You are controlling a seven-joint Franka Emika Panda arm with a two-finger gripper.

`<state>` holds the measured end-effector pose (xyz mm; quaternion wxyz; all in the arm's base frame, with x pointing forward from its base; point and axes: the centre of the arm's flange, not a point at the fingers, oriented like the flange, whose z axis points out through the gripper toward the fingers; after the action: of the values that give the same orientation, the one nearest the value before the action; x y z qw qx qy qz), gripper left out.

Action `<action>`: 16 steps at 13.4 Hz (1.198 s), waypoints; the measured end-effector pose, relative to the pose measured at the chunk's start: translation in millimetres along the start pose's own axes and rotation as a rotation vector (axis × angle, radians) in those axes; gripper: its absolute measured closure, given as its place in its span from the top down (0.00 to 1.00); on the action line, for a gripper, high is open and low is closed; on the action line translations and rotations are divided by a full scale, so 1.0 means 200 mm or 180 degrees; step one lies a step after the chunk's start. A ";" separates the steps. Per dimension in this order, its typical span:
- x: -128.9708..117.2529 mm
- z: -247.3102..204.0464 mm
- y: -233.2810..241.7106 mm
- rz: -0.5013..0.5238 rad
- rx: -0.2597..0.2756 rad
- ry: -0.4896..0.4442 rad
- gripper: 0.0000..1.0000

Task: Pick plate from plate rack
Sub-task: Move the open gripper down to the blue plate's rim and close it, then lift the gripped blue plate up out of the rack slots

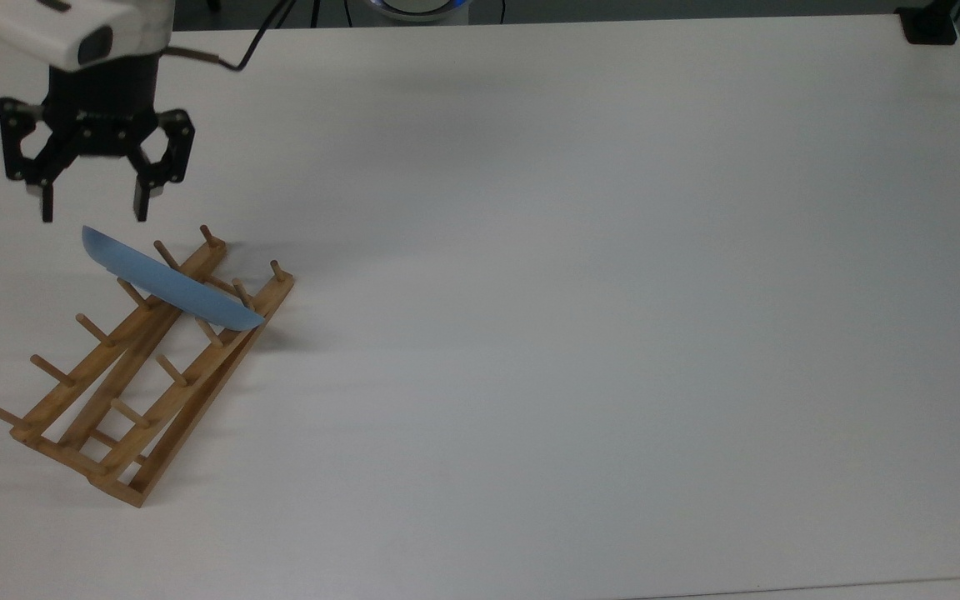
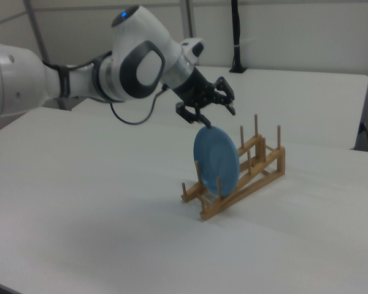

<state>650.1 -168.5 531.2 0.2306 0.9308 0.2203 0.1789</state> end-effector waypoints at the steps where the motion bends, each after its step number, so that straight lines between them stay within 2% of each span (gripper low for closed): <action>1: 0.00 0.08 -0.01 -0.0108 -0.0076 -0.0039 0.75; 3: 0.01 0.16 -0.05 -0.0267 -0.0157 -0.0093 0.68; 4: 0.01 0.19 -0.06 -0.0335 -0.0193 -0.0114 0.68; 5: 0.01 0.21 -0.07 -0.0415 -0.0210 -0.0142 0.62; 8: 0.01 0.22 -0.07 -0.0515 -0.0210 -0.0153 0.59; 11: 0.00 0.22 -0.06 -0.0661 -0.0209 -0.0163 0.44; 12: 0.00 0.23 -0.06 -0.0716 -0.0206 -0.0171 0.27; 13: 0.00 0.23 -0.06 -0.0741 -0.0203 -0.0175 0.21; 16: -0.01 0.23 -0.06 -0.0783 -0.0198 -0.0181 0.19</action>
<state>665.3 -175.9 486.1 0.2857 0.8938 0.3205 0.1295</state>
